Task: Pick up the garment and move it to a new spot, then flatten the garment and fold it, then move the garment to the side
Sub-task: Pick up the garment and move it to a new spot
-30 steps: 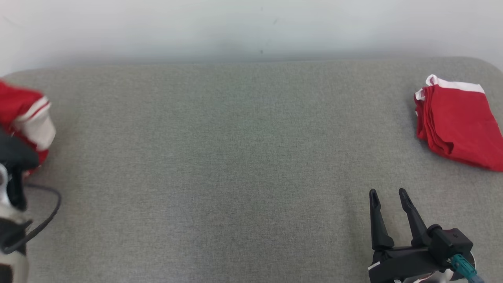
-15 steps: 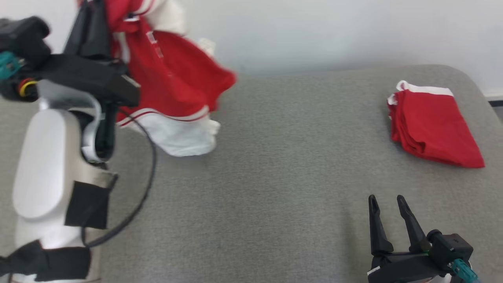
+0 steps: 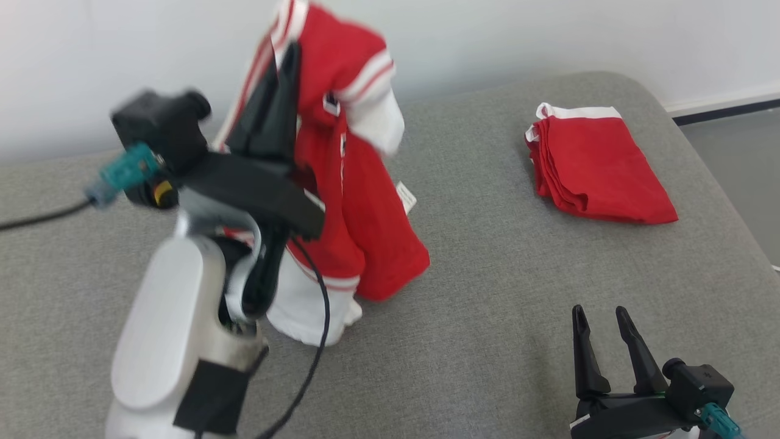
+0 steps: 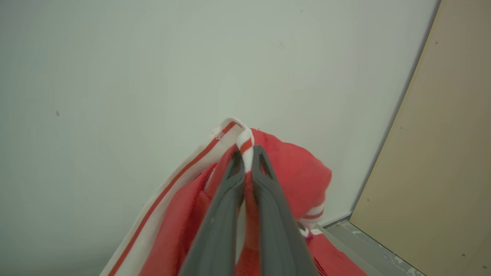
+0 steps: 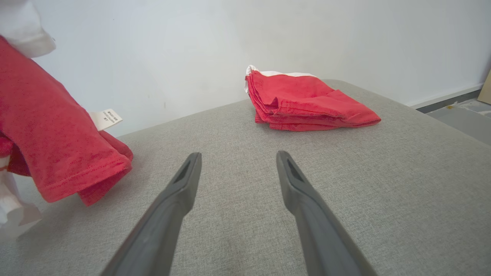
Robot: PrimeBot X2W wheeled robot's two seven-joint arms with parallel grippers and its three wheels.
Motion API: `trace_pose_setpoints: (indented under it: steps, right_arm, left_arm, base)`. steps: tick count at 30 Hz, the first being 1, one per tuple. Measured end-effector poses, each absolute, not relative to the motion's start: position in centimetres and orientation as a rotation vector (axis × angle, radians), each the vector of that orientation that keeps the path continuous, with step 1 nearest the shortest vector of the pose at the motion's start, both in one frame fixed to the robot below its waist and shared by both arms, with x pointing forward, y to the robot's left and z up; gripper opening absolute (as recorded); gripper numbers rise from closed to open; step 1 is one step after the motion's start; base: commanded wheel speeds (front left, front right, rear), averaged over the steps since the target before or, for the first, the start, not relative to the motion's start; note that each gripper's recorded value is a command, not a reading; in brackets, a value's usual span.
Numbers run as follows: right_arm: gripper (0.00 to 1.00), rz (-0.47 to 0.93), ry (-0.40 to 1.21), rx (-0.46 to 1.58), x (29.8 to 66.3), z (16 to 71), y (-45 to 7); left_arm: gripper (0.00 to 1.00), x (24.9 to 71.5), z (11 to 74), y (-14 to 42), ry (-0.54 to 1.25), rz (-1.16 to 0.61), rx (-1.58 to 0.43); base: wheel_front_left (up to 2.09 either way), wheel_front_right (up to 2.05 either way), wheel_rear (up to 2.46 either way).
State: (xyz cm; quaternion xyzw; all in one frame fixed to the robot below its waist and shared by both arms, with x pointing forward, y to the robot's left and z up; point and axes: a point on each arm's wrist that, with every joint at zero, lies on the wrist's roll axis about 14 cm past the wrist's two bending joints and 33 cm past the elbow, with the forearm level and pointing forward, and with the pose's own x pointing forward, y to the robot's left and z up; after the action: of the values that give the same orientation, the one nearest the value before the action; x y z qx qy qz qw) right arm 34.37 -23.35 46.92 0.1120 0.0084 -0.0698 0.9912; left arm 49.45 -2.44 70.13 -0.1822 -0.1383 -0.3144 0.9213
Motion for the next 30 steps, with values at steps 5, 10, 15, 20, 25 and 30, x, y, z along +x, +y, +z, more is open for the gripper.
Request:
trace_pose_setpoints:
  steps: [5,10,15,20,25,30]
  right_arm:
    - [1.00,-0.155,0.035,0.223,34.1,46.4,-23.7]
    - [1.00,-0.143,0.051,0.222,34.3,45.9,-23.3]
    - [1.00,-0.127,0.048,0.218,34.4,46.0,-22.8]
    - [1.00,-0.109,0.047,0.216,34.2,46.1,-22.3]
    - [1.00,-0.083,0.055,0.221,33.8,45.9,-21.3]
    - [1.00,-0.052,0.035,0.219,34.0,46.5,-20.5]
  left_arm:
    - [0.00,49.2,62.5,-2.6,-0.102,-0.602,-0.430]
    - [0.00,47.9,52.3,0.3,0.127,-0.476,-0.413]
    - [0.00,47.0,48.1,2.3,0.207,-0.417,-0.396]
    - [1.00,46.3,48.7,2.3,0.143,-0.434,-0.382]
    - [1.00,45.9,51.6,3.1,0.018,-0.428,-0.406]
    - [1.00,44.4,51.8,5.5,-0.019,-0.375,-0.389]
  base:
    - [0.00,0.00,0.00]
    - [0.00,0.00,0.00]
    - [0.00,0.00,0.00]
    - [0.00,0.00,0.00]
    - [0.00,0.00,0.00]
    - [0.00,0.00,0.00]
